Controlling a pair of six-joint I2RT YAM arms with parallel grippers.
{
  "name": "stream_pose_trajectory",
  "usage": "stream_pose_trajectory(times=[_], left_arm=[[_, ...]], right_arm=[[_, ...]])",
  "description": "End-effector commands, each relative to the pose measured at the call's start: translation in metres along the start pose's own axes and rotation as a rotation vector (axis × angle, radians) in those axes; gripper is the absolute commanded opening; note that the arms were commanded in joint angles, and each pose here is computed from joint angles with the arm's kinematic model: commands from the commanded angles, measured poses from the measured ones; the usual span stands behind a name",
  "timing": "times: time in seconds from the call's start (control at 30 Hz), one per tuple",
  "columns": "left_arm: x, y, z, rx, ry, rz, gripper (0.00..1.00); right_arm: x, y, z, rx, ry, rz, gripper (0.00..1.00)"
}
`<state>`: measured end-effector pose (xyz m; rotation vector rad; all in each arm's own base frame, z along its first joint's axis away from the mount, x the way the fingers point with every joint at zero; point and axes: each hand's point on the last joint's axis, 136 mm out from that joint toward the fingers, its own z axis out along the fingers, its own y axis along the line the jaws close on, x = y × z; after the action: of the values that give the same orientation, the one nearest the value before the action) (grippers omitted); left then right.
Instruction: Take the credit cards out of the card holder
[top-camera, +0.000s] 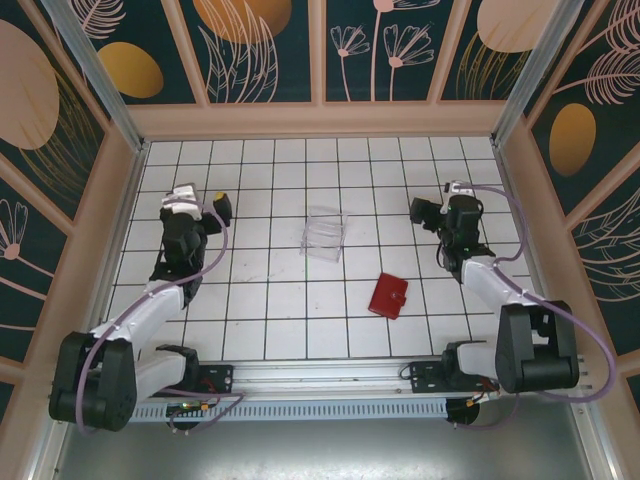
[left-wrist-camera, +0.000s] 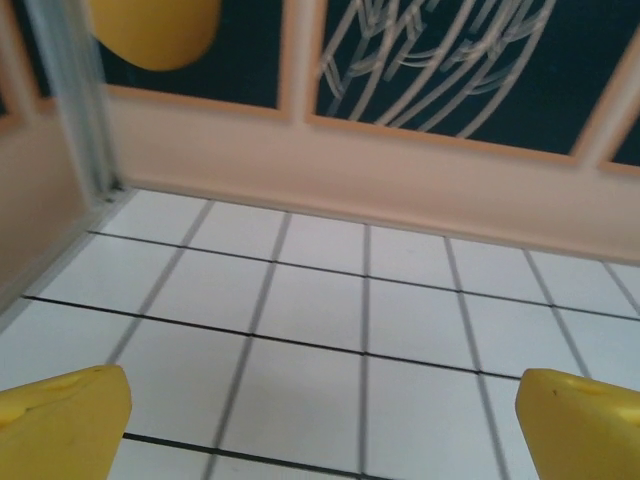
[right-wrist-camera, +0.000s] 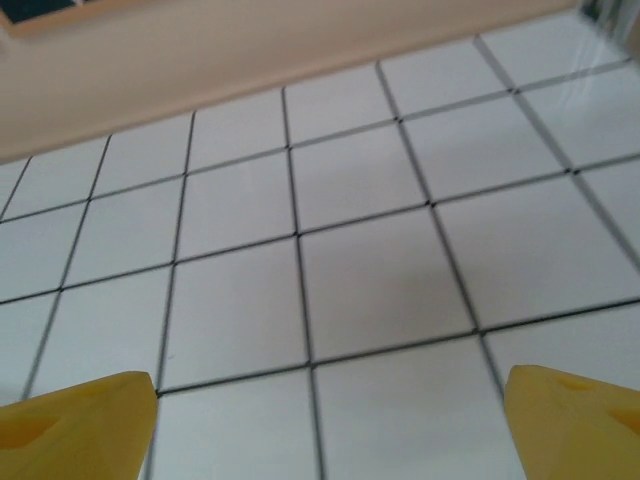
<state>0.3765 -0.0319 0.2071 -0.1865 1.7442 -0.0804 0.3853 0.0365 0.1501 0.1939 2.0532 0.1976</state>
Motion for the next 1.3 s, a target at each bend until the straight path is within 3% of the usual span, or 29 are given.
stream_pose_trajectory(times=[0.0, 0.13, 0.4, 0.6, 0.93, 1.27], left_arm=[[0.010, -0.023, -0.007, 0.092, 0.131, -0.058, 0.97], [0.006, -0.045, -0.013, 0.180, 0.191, -0.107, 0.96], [-0.005, -0.056, -0.023, 0.234, 0.204, -0.152, 0.96], [-0.006, -0.057, -0.028, 0.243, 0.219, -0.150, 0.97], [-0.005, -0.059, -0.037, 0.264, 0.242, -0.154, 0.98], [0.009, -0.066, -0.045, 0.292, 0.361, -0.192, 0.96]], right_arm=[[0.052, 0.014, -0.021, -0.004, 0.278, 0.104, 0.87], [0.097, 0.035, -0.041, -0.049, 0.488, 0.217, 0.78], [0.166, 0.051, -0.086, 0.021, 0.723, 0.269, 0.78], [0.191, 0.040, -0.106, 0.104, 0.800, 0.275, 0.80], [0.219, 0.074, -0.101, 0.027, 0.924, 0.196, 0.83], [0.225, 0.126, -0.090, 0.004, 0.946, 0.137, 0.69]])
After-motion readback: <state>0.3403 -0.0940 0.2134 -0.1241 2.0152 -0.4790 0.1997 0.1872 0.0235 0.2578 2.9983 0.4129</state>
